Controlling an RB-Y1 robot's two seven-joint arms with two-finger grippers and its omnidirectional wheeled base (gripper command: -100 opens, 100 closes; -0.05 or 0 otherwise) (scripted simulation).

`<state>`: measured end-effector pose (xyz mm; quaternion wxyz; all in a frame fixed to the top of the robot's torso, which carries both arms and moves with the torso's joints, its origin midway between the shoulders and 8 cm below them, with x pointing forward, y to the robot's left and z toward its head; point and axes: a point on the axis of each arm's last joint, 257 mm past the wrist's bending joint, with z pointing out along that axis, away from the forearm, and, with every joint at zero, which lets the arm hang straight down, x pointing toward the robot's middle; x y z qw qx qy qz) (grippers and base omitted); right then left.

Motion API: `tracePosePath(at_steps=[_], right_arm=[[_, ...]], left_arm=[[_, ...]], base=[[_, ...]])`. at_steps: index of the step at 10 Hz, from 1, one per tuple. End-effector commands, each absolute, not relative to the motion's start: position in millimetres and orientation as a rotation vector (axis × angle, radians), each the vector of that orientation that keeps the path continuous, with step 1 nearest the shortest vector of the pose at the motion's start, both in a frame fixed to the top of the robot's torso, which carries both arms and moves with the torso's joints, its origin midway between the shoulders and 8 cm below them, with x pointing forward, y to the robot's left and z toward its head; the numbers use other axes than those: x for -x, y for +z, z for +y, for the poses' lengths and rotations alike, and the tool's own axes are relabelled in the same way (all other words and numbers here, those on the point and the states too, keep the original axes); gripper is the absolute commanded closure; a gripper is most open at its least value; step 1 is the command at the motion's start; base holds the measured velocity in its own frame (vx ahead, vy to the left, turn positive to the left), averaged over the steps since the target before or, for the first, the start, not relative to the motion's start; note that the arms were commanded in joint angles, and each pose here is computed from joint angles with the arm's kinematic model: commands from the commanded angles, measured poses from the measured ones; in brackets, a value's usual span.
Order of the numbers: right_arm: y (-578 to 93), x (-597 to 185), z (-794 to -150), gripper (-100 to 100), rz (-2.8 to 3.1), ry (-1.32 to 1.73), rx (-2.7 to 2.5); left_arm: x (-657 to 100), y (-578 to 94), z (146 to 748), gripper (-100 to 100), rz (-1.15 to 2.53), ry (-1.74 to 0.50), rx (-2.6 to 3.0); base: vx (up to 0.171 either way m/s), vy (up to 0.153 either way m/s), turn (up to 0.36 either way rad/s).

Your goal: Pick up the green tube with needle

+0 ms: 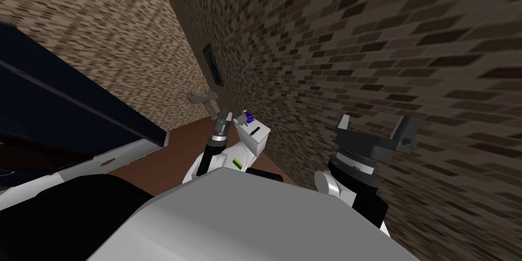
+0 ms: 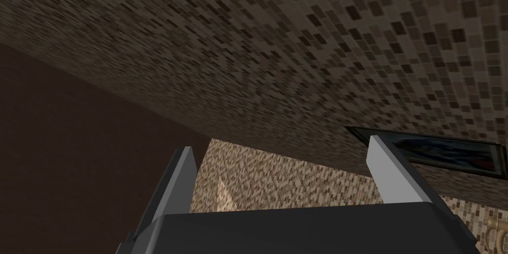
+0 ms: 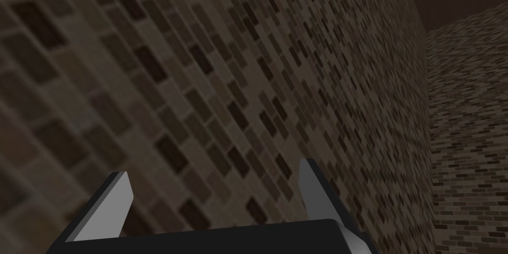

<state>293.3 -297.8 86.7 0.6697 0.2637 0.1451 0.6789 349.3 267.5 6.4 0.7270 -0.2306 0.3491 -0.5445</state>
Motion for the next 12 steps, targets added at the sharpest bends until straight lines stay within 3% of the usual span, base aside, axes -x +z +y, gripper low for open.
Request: tracePosePath(at_steps=[1, 12], right_arm=[[87, -293, -298, 0, 0.327, 1.530, -0.594], [87, -293, -298, 0, 0.327, 1.530, -0.594]], left_arm=[[-350, -13, 261, -100, 0.833, -1.214, 0.492], [-332, -147, 232, -100, 1.251, -1.293, 0.421]], base=[[0.016, -0.003, -0.060], [0.018, -0.004, -0.066]])
